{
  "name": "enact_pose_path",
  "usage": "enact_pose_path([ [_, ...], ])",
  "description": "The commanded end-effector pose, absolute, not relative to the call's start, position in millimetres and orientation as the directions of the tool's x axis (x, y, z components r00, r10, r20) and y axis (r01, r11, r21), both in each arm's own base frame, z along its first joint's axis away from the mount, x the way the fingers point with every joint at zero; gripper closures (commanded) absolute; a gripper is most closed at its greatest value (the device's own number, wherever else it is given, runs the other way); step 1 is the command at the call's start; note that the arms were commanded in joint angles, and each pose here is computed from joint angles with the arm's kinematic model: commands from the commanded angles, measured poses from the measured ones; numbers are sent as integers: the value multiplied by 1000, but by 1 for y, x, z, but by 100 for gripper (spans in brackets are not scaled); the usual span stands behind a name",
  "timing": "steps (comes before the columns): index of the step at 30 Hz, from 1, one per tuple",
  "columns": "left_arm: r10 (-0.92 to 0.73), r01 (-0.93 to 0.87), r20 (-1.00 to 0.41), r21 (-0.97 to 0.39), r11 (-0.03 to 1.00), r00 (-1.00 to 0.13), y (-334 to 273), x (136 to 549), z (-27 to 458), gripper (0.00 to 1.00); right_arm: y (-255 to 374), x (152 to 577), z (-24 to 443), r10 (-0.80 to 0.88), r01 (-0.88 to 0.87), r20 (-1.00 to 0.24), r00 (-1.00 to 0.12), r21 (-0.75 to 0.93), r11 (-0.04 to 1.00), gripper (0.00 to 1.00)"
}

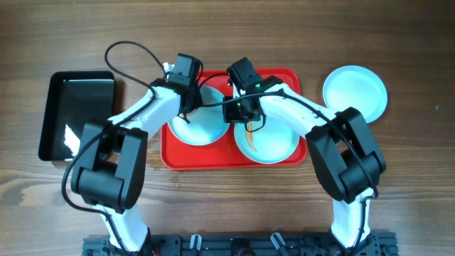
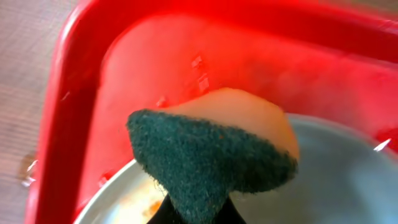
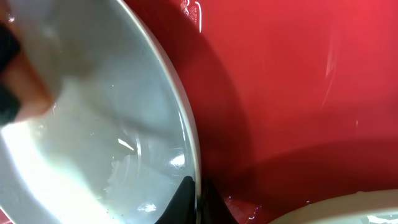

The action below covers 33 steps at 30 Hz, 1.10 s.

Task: Clean dirty plates on tray and stack at the side
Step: 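Keep scrubbing the plate's inner surface with the sponge in circular strokes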

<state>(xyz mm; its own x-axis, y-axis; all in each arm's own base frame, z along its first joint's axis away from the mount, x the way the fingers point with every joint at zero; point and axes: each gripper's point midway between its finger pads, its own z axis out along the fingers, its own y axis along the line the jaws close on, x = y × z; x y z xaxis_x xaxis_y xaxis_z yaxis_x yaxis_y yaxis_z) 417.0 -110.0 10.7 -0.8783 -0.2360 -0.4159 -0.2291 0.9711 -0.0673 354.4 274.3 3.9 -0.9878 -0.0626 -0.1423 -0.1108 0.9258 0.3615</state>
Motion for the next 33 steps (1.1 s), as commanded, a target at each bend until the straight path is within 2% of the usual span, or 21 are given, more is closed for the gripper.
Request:
enact_pose_path([
  [1,-241,-245,-453,-50,968,-859,-106,425,5,96,269,343,-6,-82,-115,-110,-991,337,935,96],
  [9,-237,-181,-467,-162,970,-852,-128,417,58,96,267,344,-7,-80,-114,-115,-990,328,938,96],
  [12,-227,-157,-474,-183,971,-851,-132,403,87,96,267,344,-7,-79,-113,-115,-990,328,938,96],
  [15,-209,-124,-423,-218,968,-882,-142,383,96,96,267,344,-7,-80,-114,-115,-990,328,938,96],
  [23,-160,-100,-227,-255,962,-961,-161,346,51,96,267,344,-6,-79,-113,-115,-990,328,938,96],
  [33,-146,-108,-127,-272,956,-981,-173,345,-3,96,267,344,-7,-78,-111,-113,-991,328,938,96],
])
